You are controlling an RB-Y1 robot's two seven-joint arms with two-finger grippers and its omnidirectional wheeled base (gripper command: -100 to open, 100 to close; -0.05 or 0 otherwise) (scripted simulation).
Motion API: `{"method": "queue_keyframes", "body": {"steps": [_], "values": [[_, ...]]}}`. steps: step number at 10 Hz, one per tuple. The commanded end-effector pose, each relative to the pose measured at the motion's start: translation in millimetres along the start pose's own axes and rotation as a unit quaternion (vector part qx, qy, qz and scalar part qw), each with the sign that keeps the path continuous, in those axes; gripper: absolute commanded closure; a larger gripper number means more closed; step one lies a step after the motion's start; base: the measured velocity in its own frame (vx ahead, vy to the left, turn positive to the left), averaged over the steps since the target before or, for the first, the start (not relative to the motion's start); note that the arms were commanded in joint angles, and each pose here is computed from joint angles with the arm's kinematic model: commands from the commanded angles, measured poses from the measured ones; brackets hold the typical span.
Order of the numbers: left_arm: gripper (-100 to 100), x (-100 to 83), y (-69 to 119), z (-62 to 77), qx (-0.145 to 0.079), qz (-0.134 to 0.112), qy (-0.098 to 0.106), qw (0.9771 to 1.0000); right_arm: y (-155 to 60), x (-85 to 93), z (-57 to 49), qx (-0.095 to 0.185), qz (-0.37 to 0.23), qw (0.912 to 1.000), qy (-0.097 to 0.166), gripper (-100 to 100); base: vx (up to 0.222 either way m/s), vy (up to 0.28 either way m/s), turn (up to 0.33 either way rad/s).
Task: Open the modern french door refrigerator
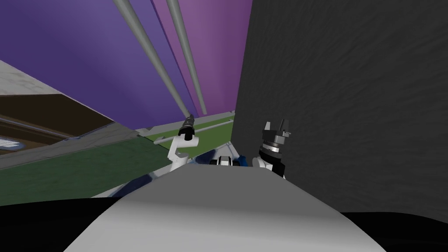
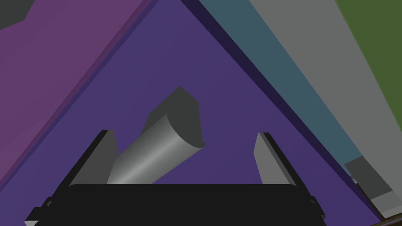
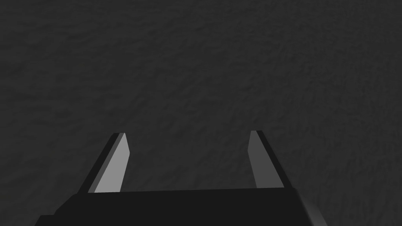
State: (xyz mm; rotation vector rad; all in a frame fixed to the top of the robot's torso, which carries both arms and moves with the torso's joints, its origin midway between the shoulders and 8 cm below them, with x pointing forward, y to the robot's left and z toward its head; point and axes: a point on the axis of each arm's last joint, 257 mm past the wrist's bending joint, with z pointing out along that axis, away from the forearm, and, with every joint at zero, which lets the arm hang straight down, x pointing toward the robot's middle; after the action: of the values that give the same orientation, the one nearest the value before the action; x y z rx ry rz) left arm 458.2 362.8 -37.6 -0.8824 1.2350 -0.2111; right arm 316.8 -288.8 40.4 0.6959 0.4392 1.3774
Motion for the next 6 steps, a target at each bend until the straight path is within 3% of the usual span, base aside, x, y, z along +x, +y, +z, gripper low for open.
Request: {"method": "queue_keyframes", "body": {"steps": [1, 3, 6], "values": [[-100, -10.6, 5.6, 2.0, -0.020, 0.018, -0.014, 0.9995, 0.0, 0.0, 0.0, 0.000, 0.000, 1.0000, 0.000, 0, 0.005, 0.004, -0.081], [-100, -19.3, 7.8, 3.1, -0.031, 0.032, -0.025, 0.9987, 0.0, 0.0, 0.0, 0.000, 0.000, 1.0000, 0.000, 0, 0.004, 0.003, -0.082], [-100, -19.1, 5.8, 1.5, -0.028, 0.028, -0.023, 0.9990, 0.0, -0.1, 0.0, 0.000, 0.000, 1.0000, 0.000, 0, 0.039, 0.032, -0.027]]}}
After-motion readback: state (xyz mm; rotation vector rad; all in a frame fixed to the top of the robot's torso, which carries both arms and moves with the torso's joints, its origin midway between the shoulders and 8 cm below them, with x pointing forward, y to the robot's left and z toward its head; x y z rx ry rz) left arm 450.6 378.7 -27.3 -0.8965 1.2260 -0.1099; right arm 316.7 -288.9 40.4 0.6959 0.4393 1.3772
